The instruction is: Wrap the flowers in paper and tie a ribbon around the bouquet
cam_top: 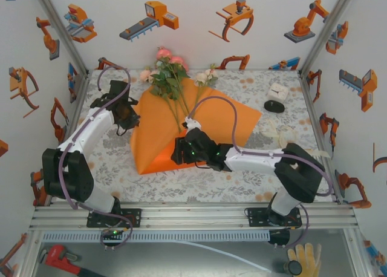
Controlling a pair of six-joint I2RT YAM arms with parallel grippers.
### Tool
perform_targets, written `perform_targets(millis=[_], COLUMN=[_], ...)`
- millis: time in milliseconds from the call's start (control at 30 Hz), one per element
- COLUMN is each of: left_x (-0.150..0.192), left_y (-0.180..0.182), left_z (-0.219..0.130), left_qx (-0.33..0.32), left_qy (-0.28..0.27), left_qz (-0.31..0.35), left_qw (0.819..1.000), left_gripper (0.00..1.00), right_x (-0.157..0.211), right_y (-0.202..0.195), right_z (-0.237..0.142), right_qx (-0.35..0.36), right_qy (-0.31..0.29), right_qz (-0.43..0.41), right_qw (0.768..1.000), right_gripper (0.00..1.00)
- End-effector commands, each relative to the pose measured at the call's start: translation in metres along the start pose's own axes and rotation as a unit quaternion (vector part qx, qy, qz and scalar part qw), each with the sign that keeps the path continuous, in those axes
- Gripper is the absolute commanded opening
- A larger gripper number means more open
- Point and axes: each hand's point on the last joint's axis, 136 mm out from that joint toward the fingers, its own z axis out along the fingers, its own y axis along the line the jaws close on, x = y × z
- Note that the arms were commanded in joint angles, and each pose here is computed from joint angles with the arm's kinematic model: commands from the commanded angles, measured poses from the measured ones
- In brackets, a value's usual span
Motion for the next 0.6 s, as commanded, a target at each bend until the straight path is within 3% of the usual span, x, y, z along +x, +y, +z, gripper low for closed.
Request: perform_targets(millis=[0, 233, 333, 567], left_x=[-0.007, -0.008, -0.009, -0.010], left_y=[0.000, 0.001, 0.000, -0.019], left_z=[-0.008, -0.007, -0.009, -0.019], left_qx=[0.009, 0.013, 0.015, 0.062], left_qy=[-0.008, -0.008, -0.008, 0.005], left_qz=[-0.002, -0.007, -0.006, -0.020], left_qw=[1.000, 1.000, 1.000, 0.998], left_gripper=[0.14, 0.14, 0.14, 0.15], right_x=[0.000, -0.012, -0.009, 0.026], right_y=[0.000, -0.020, -0.031, -0.028], right_z=[0.016, 0.034, 0.041, 0.057], right_qx=[-0.005, 0.061, 0.093, 0.047], right_qy=[-0.008, -0.035, -0.019, 0.027], right_qz=[0.023, -0.076, -0.091, -0.042], right_qw=[1.000, 0.995, 0.991, 0.998], right_gripper=[0.53, 0.53, 0.53, 0.52])
